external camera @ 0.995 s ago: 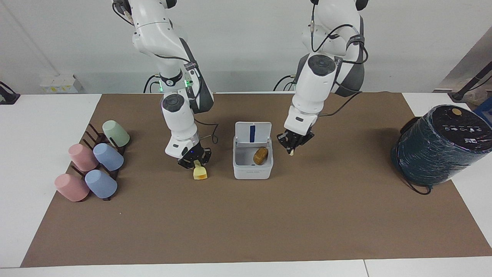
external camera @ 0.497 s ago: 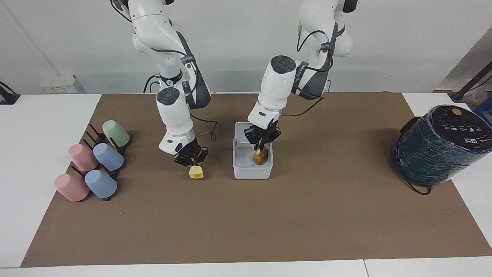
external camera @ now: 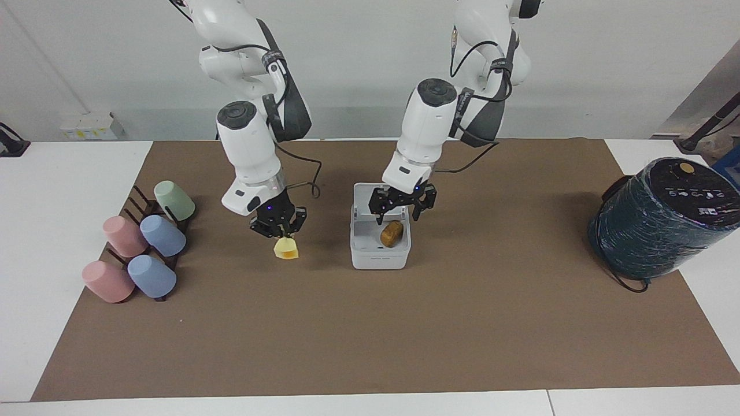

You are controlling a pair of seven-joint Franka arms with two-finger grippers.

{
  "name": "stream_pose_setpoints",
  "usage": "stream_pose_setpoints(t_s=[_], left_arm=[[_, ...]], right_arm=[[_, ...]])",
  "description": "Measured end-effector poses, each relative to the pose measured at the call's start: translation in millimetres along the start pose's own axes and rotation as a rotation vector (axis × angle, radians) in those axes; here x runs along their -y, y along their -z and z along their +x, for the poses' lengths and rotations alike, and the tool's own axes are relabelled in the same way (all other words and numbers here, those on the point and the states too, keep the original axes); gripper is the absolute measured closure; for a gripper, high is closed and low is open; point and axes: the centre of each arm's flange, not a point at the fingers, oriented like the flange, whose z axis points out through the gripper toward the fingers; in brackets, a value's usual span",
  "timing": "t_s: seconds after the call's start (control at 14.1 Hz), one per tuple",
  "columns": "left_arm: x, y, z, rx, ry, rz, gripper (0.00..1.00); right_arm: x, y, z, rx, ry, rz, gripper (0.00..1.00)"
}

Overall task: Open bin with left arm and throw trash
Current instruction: 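Drop the sponge into the bin with the right gripper while the left gripper withdraws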

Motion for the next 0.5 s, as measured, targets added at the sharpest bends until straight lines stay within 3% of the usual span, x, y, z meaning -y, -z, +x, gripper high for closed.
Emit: stream_pose_setpoints(t_s=[0.5], left_arm=[[171,50,103,0.086,-0.097,0.151,0.0]], right_arm=[[101,17,0,-0.04,-0.019,0.055,0.88]])
